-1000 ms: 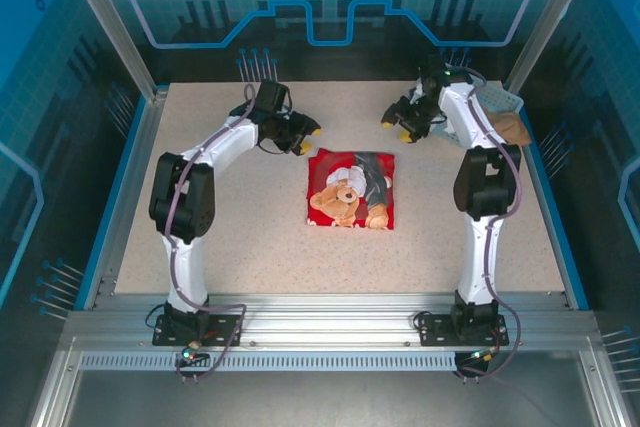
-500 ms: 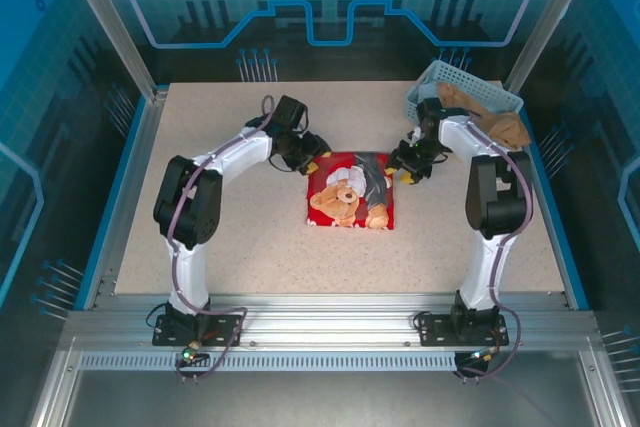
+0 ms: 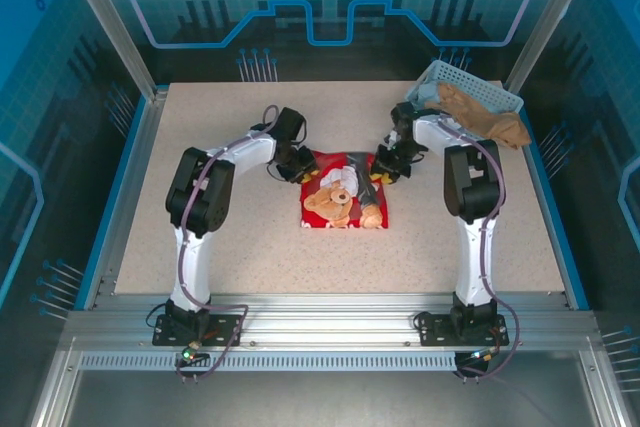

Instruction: Fold and stack the t-shirts

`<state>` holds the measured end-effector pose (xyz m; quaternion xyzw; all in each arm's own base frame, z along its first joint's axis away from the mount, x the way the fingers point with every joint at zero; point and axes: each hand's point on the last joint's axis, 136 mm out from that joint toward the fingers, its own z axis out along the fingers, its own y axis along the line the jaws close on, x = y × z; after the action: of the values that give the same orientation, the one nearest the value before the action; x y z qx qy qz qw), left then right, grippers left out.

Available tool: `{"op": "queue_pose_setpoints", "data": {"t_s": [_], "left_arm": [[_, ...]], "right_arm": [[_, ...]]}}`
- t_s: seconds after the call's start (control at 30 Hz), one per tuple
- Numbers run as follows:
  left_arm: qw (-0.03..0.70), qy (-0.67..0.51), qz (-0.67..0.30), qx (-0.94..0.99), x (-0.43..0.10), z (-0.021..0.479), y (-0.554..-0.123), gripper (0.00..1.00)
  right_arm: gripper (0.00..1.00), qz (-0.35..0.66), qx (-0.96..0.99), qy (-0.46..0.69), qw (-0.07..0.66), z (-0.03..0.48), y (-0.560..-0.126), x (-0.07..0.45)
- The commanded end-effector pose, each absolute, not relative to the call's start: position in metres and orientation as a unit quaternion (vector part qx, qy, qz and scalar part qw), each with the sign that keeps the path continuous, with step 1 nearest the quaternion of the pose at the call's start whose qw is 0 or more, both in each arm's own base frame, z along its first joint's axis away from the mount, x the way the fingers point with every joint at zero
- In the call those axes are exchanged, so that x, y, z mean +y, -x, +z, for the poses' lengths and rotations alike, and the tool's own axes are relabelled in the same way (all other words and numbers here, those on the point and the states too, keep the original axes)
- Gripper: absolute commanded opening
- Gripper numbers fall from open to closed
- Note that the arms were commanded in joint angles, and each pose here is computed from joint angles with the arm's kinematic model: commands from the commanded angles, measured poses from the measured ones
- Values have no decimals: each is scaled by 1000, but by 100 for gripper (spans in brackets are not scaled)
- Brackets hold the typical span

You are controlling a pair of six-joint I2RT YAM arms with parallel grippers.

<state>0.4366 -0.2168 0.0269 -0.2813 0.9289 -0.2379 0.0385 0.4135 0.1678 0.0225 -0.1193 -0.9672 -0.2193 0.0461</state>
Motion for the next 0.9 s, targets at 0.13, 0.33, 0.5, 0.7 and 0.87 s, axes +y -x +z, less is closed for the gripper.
{"op": "queue_pose_setpoints", "data": {"t_s": [0.13,0.33,0.5,0.7,0.87], "left_arm": [[36,344,-146,927,-121,4,-430,16],[87,355,-145,919,-92,55,-436,20],[135,363,-162,908,-112,106,-415,47],[93,397,-274,871,-216,110,-378,47],[113,478,-301,818,-250,93,-385,46]], "right_arm": [[34,-254,-960,99,62,25,-419,220],[48,-265,-960,89,20,65,-428,217],[50,-285,-953,104,-22,106,-411,192],[47,-320,-940,111,-35,123,-365,183],[47,-337,-934,115,-28,126,-340,182]]}}
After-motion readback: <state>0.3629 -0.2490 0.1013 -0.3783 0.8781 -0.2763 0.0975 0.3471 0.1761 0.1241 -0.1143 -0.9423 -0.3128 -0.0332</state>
